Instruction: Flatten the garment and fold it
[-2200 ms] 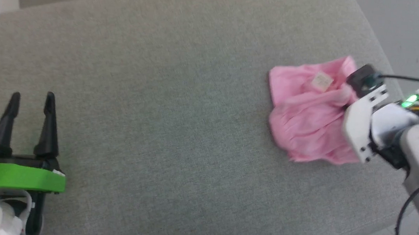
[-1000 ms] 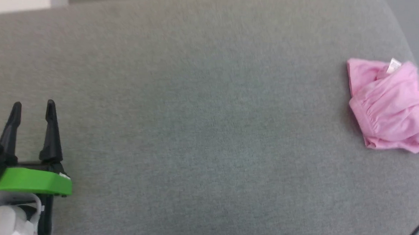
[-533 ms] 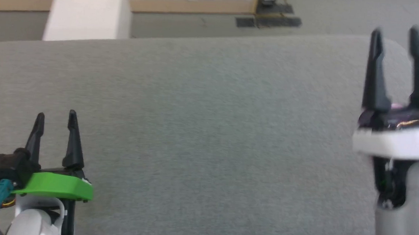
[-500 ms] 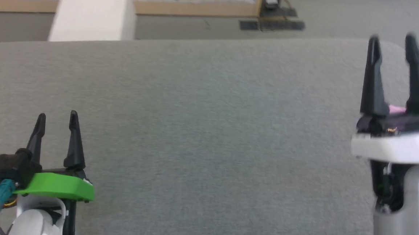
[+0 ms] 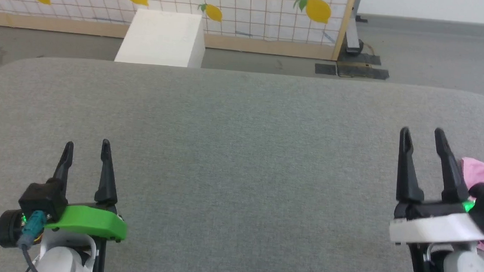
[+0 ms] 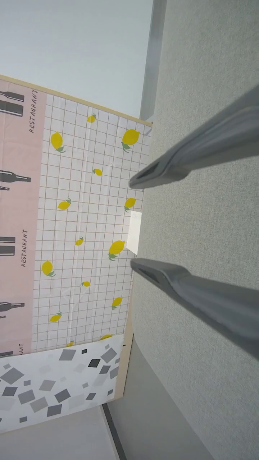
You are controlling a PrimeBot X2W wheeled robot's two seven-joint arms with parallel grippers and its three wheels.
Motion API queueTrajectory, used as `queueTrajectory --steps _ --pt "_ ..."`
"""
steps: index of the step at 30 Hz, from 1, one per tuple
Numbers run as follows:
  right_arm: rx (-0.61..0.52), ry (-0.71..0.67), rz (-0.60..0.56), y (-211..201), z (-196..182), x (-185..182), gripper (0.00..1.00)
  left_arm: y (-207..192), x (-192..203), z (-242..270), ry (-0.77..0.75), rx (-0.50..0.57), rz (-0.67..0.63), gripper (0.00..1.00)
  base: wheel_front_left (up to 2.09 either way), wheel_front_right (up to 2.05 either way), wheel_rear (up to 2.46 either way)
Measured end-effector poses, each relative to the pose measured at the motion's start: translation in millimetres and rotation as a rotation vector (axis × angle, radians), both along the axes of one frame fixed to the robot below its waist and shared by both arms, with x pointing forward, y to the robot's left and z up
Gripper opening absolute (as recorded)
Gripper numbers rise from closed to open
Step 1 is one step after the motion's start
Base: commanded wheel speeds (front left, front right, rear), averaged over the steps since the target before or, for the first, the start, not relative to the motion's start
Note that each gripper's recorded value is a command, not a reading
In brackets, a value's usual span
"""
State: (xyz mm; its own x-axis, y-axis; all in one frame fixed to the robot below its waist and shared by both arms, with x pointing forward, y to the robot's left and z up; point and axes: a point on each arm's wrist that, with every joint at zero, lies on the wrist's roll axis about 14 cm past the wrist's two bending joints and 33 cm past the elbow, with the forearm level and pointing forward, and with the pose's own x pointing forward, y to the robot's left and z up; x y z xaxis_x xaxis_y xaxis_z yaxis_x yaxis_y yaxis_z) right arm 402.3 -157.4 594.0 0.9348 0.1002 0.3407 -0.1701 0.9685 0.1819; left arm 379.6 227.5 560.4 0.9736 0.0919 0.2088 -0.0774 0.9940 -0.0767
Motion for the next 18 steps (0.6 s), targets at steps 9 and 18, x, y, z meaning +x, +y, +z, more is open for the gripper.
queueTrajectory --steps 9,18 --pt "-0.051 0.102 -0.054 -17 -35 -16 1.0 -8 -8 -10 0.031 0.027 -0.016 1.0 0.0 0.0 0.0" --pt "-0.06 0.187 -0.058 -19 -63 -25 1.0 -22 -10 -30 0.086 0.01 -0.051 1.0 0.0 0.0 0.0"
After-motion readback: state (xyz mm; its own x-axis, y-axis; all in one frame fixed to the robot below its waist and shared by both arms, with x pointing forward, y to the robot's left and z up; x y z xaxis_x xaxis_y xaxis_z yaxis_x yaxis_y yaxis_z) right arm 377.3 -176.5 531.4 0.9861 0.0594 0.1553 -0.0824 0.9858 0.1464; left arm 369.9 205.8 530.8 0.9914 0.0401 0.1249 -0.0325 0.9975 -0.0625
